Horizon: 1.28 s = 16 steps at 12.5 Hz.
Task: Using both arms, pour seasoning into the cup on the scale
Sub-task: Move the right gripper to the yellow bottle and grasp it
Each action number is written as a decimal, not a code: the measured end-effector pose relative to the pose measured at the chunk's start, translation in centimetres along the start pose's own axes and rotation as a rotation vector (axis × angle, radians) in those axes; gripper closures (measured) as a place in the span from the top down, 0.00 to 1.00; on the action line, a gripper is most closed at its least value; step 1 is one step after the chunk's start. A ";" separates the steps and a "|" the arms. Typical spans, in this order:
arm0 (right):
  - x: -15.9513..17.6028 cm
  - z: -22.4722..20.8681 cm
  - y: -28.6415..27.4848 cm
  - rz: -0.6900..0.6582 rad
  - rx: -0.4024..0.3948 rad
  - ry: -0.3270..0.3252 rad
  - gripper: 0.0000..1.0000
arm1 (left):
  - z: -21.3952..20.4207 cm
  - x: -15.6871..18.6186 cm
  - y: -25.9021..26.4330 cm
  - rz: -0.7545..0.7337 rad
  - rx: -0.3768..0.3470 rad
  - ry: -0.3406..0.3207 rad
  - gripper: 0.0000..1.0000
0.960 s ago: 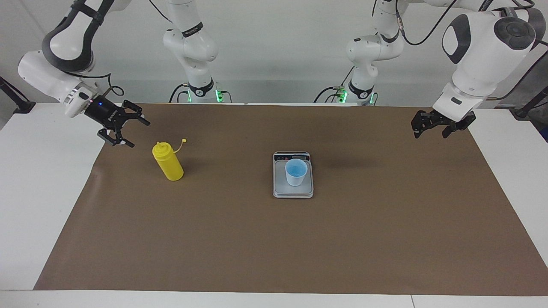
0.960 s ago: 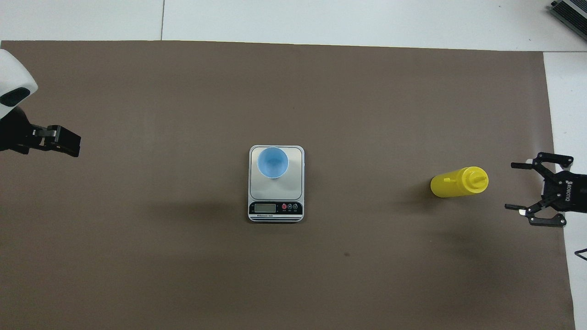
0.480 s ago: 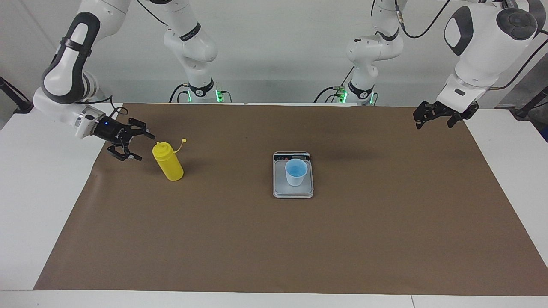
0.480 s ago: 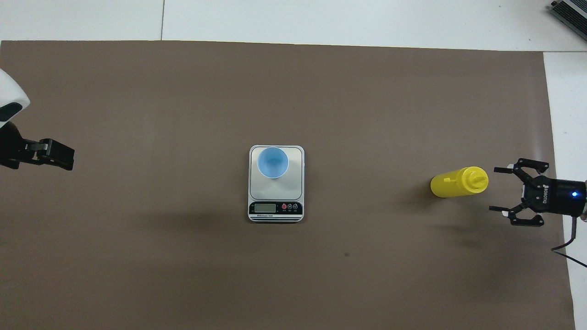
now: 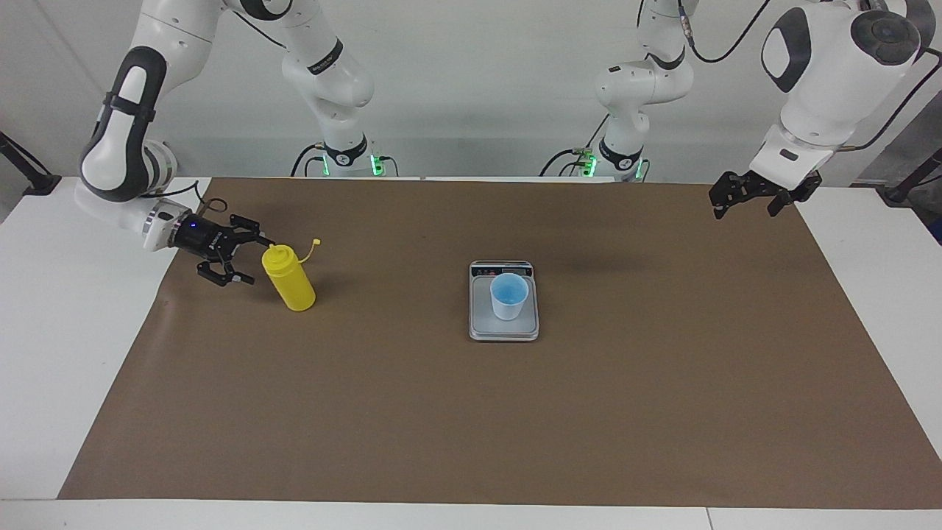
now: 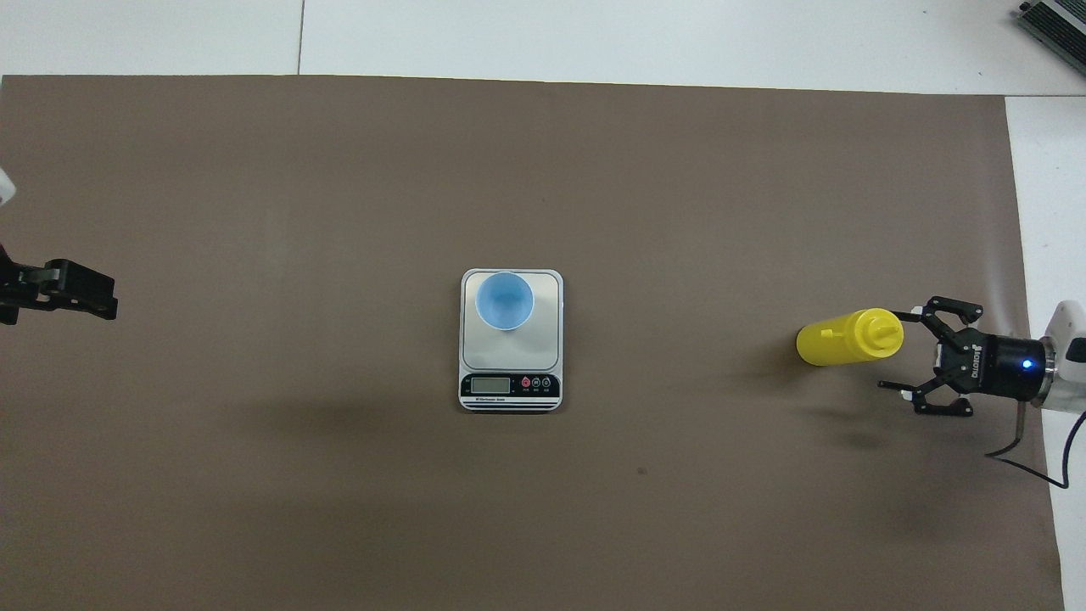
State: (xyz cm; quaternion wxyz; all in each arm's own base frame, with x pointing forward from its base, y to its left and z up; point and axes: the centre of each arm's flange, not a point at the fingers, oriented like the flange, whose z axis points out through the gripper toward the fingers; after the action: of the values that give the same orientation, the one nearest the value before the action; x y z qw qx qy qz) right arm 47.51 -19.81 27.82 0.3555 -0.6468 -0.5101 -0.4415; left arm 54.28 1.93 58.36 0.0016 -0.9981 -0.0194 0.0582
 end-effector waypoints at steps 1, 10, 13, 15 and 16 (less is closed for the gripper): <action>-0.4 0.3 -0.1 0.009 -0.006 0.017 1.00 | -0.1 0.0 -1.4 -0.023 -0.017 -0.001 1.00; -1.6 2.1 -0.2 0.057 -0.063 0.089 1.00 | -1.2 0.1 1.4 0.033 0.010 0.030 1.00; -1.2 3.8 0.2 0.054 -0.062 0.085 1.00 | -1.7 0.1 2.4 0.053 0.020 0.045 1.00; -1.3 4.6 0.0 0.062 -0.058 0.084 1.00 | -2.0 0.0 2.7 0.058 0.021 0.051 1.00; -1.4 4.7 -0.1 0.065 -0.058 0.085 1.00 | -2.1 -0.1 2.7 0.057 0.022 0.052 1.00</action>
State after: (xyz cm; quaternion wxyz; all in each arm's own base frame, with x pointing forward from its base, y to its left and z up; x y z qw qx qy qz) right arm 48.27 -16.04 24.83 0.3720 -0.6539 -0.4601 -0.4715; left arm 54.55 -0.74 60.41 0.0113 -0.9994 0.0099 0.0324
